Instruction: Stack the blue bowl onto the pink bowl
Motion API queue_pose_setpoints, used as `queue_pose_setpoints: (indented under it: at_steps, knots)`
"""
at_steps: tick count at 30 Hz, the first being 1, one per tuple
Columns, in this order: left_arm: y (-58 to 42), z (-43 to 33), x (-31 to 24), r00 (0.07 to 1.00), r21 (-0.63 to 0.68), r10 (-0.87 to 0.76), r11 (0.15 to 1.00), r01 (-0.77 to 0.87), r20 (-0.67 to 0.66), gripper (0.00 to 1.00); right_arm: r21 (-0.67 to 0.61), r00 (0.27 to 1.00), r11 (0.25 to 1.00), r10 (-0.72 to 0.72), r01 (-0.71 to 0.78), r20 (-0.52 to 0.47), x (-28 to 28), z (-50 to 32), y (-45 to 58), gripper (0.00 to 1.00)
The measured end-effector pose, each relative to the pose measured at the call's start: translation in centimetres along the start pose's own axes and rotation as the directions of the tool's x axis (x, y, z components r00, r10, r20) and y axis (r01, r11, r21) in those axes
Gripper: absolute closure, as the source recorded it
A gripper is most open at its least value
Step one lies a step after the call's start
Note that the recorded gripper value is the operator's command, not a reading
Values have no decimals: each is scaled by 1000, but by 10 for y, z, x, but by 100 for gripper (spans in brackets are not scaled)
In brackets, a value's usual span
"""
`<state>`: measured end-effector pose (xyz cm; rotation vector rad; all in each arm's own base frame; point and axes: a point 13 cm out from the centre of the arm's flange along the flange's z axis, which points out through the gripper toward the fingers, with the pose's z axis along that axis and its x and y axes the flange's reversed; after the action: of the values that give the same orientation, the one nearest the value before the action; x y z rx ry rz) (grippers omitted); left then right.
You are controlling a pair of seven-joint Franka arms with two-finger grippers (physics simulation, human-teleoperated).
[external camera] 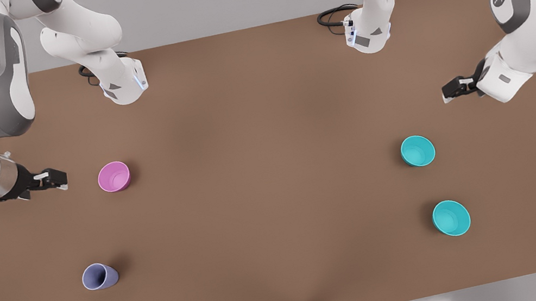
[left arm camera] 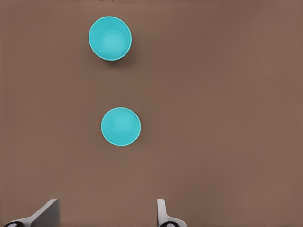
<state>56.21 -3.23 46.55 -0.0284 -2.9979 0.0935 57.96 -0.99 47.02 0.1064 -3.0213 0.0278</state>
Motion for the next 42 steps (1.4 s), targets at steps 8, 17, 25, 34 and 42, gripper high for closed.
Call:
queue_pose_setpoints:
  at_steps: [8, 17, 25, 34, 42]
  knots:
    - [4, 2, -3, 1000, 1, -7, 1000, 7, 3, 0, -22, 989, 1000, -1, -2, -146, 34, 57, -10, 0]
    - [4, 2, -1, 1000, 1, -8, 1000, 8, -4, 0, -98, 950, 986, 102, -136, -294, 106, 263, -38, 0]
    - [4, 3, 0, 1000, 1, -8, 1000, 8, -8, 0, -136, 964, 967, 187, -214, -188, 102, 328, -61, 0]
    - [7, 2, 0, 1000, 2, -14, 1000, 14, -8, 0, -146, 970, 966, 193, -215, -149, 121, 369, -57, 0]
    - [7, 4, 0, 1000, 1, -14, 1000, 14, -12, 0, -148, 971, 969, 171, -196, -168, 126, 394, -54, 0]
